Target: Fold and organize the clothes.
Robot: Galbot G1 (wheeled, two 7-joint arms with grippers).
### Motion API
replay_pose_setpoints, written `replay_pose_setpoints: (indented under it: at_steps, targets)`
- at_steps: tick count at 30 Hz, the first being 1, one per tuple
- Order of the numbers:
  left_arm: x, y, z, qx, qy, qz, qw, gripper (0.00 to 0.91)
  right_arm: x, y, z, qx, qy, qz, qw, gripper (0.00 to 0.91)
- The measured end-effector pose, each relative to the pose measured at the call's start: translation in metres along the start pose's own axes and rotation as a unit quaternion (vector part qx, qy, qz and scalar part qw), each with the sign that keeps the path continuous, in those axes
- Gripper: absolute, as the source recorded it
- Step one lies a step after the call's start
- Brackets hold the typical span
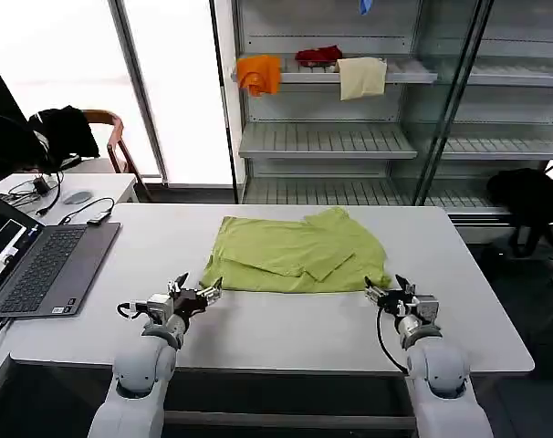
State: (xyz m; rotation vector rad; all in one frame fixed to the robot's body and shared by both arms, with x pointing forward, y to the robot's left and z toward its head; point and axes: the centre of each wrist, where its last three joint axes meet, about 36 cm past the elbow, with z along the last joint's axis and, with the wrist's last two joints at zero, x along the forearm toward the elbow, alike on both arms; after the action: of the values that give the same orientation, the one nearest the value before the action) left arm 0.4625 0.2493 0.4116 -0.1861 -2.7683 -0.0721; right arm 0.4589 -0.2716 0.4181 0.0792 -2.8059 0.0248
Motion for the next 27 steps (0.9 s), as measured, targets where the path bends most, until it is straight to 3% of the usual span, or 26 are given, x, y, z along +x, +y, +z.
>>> replay_pose_setpoints:
  at_steps: [3, 7, 9, 10, 11, 18, 21, 27]
  targets:
    - [-0.001, 0.0, 0.003, 0.0, 0.005, 0.0, 1.0, 0.907, 0.001, -0.001, 0.0, 0.003, 0.0, 0.0, 1.0, 0.222]
    - [-0.003, 0.001, 0.008, 0.001, 0.011, 0.0, 1.0, 0.826, 0.005, -0.002, 0.0, 0.009, 0.002, 0.001, 1.0, 0.111]
    - [-0.003, 0.001, 0.009, 0.001, 0.013, 0.001, 1.0, 0.645, 0.006, -0.003, 0.0, 0.011, 0.002, 0.002, 1.0, 0.0]
    - [-0.003, 0.001, 0.01, 0.001, 0.014, 0.002, 1.0, 0.584, 0.007, -0.003, 0.001, 0.012, 0.002, 0.002, 1.0, 0.0]
    - [-0.003, 0.001, 0.01, 0.001, 0.014, 0.002, 1.0, 0.393, 0.008, -0.003, 0.001, 0.012, 0.002, 0.002, 1.0, 0.0]
    - [-0.004, 0.001, 0.011, 0.005, 0.014, 0.005, 1.0, 0.081, 0.014, -0.003, 0.002, 0.016, 0.001, -0.001, 1.0, 0.0]
    - [-0.004, 0.001, 0.009, 0.008, 0.012, 0.006, 1.0, 0.01, 0.016, -0.002, 0.002, 0.018, 0.0, -0.002, 1.0, 0.0]
    - [-0.007, 0.001, 0.009, 0.012, 0.012, 0.006, 1.0, 0.01, 0.02, -0.002, 0.004, 0.019, -0.004, -0.004, 1.0, 0.0]
